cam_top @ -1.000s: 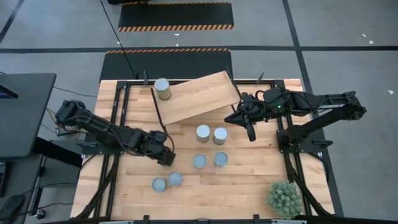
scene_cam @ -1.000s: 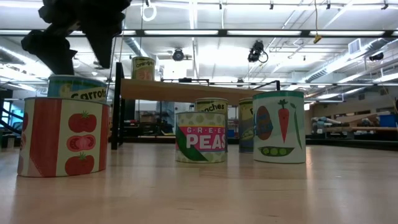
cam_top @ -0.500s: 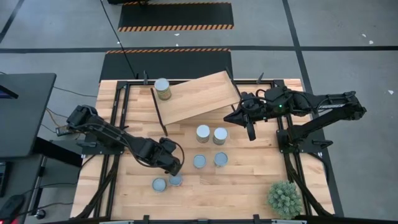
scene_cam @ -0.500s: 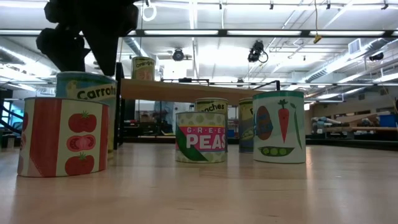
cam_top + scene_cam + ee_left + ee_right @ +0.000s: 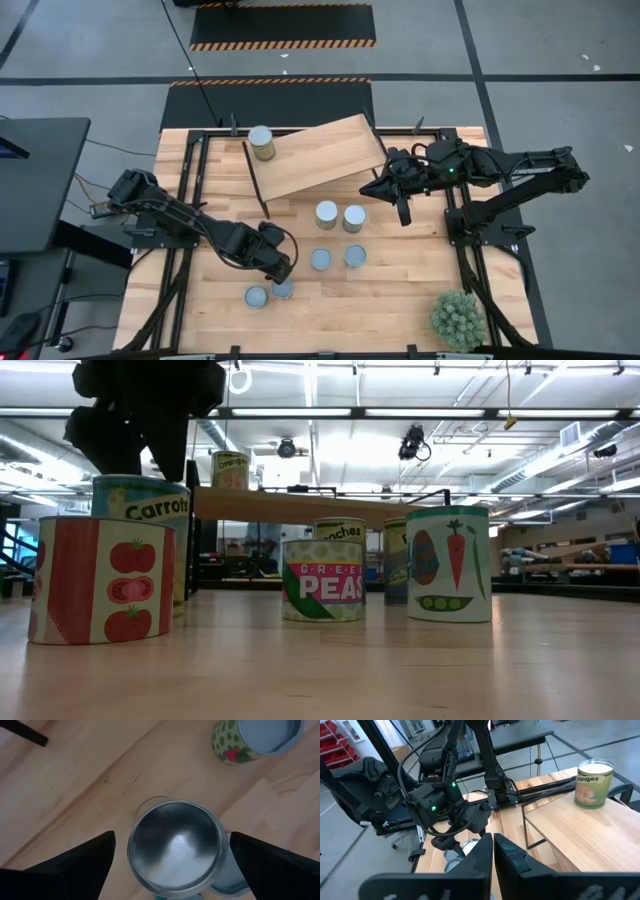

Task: Pick and place cans onto a shelf
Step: Put the carrot can on the shelf

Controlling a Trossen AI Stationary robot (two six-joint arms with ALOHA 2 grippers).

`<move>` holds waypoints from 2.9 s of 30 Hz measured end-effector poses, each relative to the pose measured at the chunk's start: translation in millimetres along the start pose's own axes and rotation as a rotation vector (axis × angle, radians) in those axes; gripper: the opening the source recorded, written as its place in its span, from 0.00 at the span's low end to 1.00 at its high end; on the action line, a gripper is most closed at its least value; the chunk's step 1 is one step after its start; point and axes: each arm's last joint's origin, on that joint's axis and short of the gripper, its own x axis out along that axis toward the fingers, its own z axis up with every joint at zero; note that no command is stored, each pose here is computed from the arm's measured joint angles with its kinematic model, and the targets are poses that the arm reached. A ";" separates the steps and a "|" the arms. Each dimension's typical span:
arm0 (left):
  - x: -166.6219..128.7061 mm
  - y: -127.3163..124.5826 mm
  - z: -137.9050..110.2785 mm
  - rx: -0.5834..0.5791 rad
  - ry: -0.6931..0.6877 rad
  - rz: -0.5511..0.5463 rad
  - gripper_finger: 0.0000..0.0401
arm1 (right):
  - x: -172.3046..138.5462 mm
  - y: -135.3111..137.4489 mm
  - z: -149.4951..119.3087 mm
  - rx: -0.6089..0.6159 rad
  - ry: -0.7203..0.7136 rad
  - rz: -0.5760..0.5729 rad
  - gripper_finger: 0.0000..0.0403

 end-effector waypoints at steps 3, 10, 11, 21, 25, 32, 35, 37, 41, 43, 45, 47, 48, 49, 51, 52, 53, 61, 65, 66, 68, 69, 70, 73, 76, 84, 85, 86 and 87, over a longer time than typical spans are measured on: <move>2.7 -0.7 -0.8 0.036 0.018 0.003 1.00 | 0.0 0.0 0.0 -0.010 0.000 0.000 0.06; 6.3 0.4 -2.2 0.095 0.035 0.033 1.00 | 0.1 0.0 -0.1 -0.018 0.001 0.000 0.06; 7.5 0.3 -2.4 0.094 0.037 0.036 1.00 | 0.1 0.0 -0.1 -0.019 0.000 0.000 0.06; 30.5 -5.9 -3.2 0.088 0.097 0.056 1.00 | 0.1 0.2 0.6 -0.022 -0.006 0.001 0.06; 35.2 -6.2 -1.0 0.082 0.099 0.060 1.00 | 0.1 0.2 0.7 -0.021 -0.007 0.001 0.06; 41.2 -1.6 5.3 0.085 0.094 0.073 0.98 | 0.1 0.4 1.5 -0.021 -0.016 0.004 0.06; 44.2 1.0 5.0 0.087 0.098 0.079 0.93 | 0.1 0.5 2.0 -0.021 -0.021 0.005 0.06; 45.3 1.8 4.7 0.088 0.104 0.079 0.89 | 0.1 0.6 2.1 -0.021 -0.022 0.005 0.06; 45.6 2.4 4.0 0.089 0.112 0.080 0.81 | 0.1 0.6 2.1 -0.021 -0.022 0.005 0.06; 45.5 2.4 3.9 0.089 0.116 0.078 0.78 | 0.1 0.6 2.1 -0.021 -0.022 0.005 0.06; 45.5 2.4 3.9 0.088 0.118 0.077 0.78 | 0.1 0.6 2.1 -0.021 -0.022 0.005 0.06; 45.5 2.5 3.7 0.088 0.121 0.077 0.78 | 0.1 0.6 2.1 -0.021 -0.022 0.005 0.06; 45.4 2.6 3.6 0.088 0.127 0.076 0.78 | 0.1 0.6 2.1 -0.021 -0.022 0.005 0.06; 45.5 3.0 4.7 0.086 0.135 0.073 0.78 | 0.1 0.6 2.1 -0.021 -0.022 0.005 0.06; 43.3 2.7 7.6 0.111 0.171 0.059 0.78 | 0.1 0.6 2.1 -0.021 -0.022 0.005 0.06; 41.2 2.3 9.9 0.132 0.185 0.057 0.78 | 0.1 0.6 2.0 -0.021 -0.021 0.005 0.06; 38.7 1.8 13.0 0.155 0.189 0.056 0.78 | 0.1 0.6 2.1 -0.022 -0.022 0.005 0.06; 2.2 -8.9 59.2 0.322 0.173 -0.042 0.78 | -0.7 0.6 2.2 -0.043 -0.023 0.005 0.06; -25.6 -12.7 85.4 0.389 0.124 -0.090 0.78 | -4.7 -0.8 3.3 -0.041 -0.028 0.000 0.06; -32.6 -13.3 92.2 0.407 0.105 -0.105 0.78 | -6.8 -1.8 3.9 -0.036 -0.031 -0.004 0.06; -46.4 -13.1 106.2 0.433 0.064 -0.131 0.78 | -11.7 -5.1 4.7 -0.022 -0.032 -0.019 0.06; -53.5 -12.5 113.0 0.446 0.043 -0.141 0.78 | -14.0 -7.1 5.2 -0.015 -0.033 -0.028 0.06; -60.5 -11.7 120.0 0.457 0.020 -0.153 0.78 | -16.3 -9.2 5.7 -0.009 -0.034 -0.038 0.06; -78.5 -7.0 141.2 0.473 -0.055 -0.188 0.78 | -23.0 -14.9 8.4 0.008 -0.052 -0.062 0.06; -93.5 1.7 161.6 0.474 -0.124 -0.201 0.78 | -27.4 -19.0 11.0 0.016 -0.069 -0.069 0.06; -114.5 41.6 208.8 0.500 -0.252 -0.133 0.78 | -25.4 -24.3 11.4 0.014 -0.066 -0.094 0.06; -115.4 47.6 214.4 0.515 -0.271 -0.106 0.78 | -25.0 -24.8 11.5 0.012 -0.066 -0.096 0.06; -115.8 53.2 219.4 0.533 -0.288 -0.080 0.78 | -24.7 -25.3 11.5 0.011 -0.065 -0.098 0.06; -115.8 59.1 224.4 0.556 -0.304 -0.048 0.78 | -24.1 -26.2 11.5 0.010 -0.064 -0.101 0.06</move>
